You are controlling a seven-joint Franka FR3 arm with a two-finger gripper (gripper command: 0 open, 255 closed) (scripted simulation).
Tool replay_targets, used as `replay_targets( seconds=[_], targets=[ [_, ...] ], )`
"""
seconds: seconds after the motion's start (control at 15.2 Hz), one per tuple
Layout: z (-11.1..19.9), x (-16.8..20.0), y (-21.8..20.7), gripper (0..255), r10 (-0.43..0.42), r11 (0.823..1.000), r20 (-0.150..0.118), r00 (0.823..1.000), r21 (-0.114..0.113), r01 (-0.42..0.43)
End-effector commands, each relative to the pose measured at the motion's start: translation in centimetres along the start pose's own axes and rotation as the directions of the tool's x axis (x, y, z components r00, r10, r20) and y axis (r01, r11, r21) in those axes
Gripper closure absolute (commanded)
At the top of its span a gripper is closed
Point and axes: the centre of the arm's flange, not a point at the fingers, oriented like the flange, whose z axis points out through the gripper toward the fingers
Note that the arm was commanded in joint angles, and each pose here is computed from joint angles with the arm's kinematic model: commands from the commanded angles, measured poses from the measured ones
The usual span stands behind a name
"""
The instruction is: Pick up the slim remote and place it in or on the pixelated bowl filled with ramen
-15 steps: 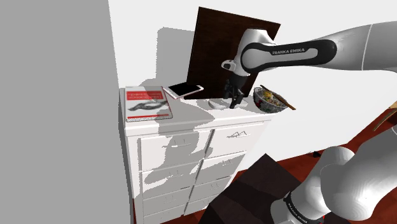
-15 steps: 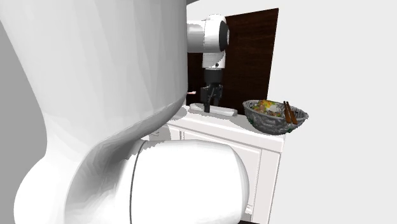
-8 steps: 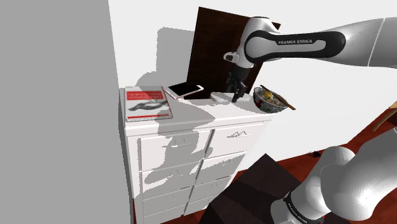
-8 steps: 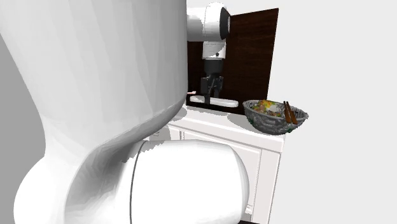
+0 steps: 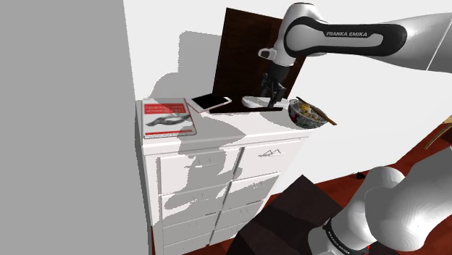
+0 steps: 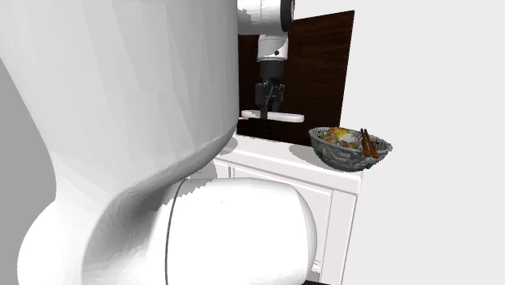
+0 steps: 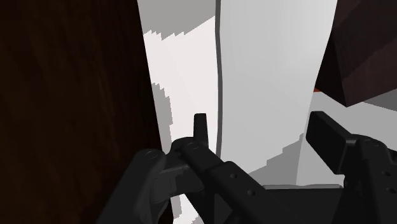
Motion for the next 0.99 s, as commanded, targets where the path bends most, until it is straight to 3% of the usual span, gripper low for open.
replay_targets(
  seconds=[0.0, 0.79, 0.92],
  targets=[
    [-1.1, 0.0, -0.1, 255, 0.000, 1.000, 0.000, 1.000, 0.000, 0.000],
    [-7.1, 0.1, -0.2, 255, 0.000, 1.000, 0.000, 1.000, 0.000, 0.000],
    [-7.1, -2.5, -0.3, 255, 0.000, 1.000, 0.000, 1.000, 0.000, 0.000]
  ],
)
